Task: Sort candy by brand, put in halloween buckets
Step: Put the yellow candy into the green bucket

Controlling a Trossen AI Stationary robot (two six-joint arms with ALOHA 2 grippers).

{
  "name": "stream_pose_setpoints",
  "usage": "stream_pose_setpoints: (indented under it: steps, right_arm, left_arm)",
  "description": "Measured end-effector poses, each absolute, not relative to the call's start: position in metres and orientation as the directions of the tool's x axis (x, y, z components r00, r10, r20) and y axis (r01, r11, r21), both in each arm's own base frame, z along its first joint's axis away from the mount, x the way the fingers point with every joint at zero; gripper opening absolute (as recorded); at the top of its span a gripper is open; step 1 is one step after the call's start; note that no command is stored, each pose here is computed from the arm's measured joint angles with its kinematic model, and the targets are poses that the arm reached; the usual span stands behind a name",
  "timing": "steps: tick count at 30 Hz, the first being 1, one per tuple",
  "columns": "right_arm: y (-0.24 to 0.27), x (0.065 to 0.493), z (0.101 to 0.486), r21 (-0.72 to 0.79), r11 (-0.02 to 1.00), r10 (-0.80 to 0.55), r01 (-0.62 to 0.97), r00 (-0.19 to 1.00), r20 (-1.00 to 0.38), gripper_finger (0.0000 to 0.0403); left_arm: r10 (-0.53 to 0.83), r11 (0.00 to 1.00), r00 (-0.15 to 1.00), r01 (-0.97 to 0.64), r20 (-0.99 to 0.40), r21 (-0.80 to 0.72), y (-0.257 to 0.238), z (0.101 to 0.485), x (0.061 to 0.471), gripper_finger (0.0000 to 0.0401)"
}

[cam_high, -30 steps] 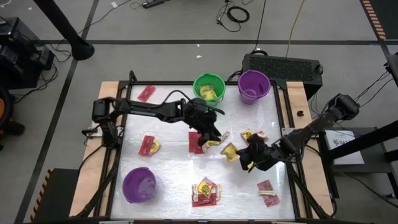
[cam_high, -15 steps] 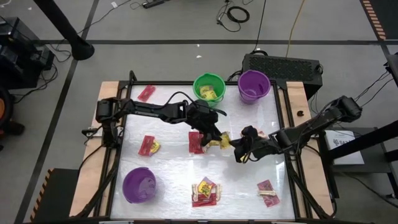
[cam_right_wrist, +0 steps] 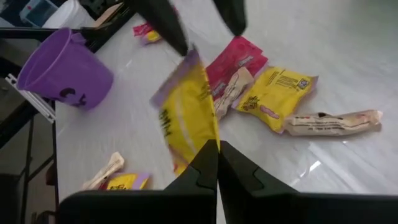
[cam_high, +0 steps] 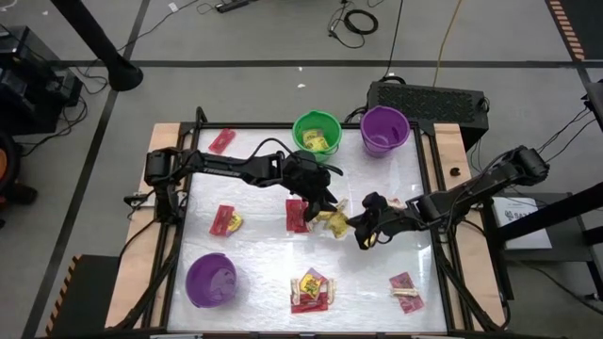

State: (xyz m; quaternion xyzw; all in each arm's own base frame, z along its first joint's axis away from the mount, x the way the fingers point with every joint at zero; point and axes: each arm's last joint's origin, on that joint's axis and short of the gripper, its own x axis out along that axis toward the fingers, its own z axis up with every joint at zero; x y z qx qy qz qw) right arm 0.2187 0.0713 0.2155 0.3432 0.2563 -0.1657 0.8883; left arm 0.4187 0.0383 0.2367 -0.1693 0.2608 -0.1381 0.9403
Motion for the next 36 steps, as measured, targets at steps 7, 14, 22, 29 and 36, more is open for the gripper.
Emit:
stream_pose_setpoints:
  steps: [7, 14, 22, 29, 36]
  right_arm:
    - [0.0712, 0.2188, 0.2156, 0.524, 0.709, -0.124, 0.472, 0.814, -0.567, 0.0]
    - [0.0699, 0.2196, 0.2167, 0.51, 0.715, -0.156, 0.478, 0.82, -0.55, 0.0]
    - [0.0644, 0.2221, 0.2182, 0.513, 0.702, -0.191, 0.494, 0.825, -0.532, 0.0]
    - [0.0646, 0.2221, 0.2182, 0.513, 0.702, -0.189, 0.493, 0.825, -0.533, 0.0]
    - [0.0643, 0.2219, 0.2181, 0.484, 0.726, -0.2, 0.489, 0.823, -0.531, 0.0002]
  left_arm:
    - [-0.412, 0.879, 0.804, 0.227, -0.428, -0.419, 0.0355, 0.2374, 0.418, 0.0147]
    - [-0.407, 0.881, 0.799, 0.214, -0.443, -0.423, 0.0354, 0.236, 0.4172, 0.0147]
    - [-0.384, 0.89, 0.8, 0.186, -0.462, -0.416, 0.0364, 0.2298, 0.4196, 0.0146]
    - [-0.365, 0.899, 0.804, 0.173, -0.47, -0.402, 0.037, 0.2284, 0.42, 0.006]
    - [-0.349, 0.906, 0.808, 0.16, -0.474, -0.393, 0.0376, 0.2282, 0.4201, 0.0007]
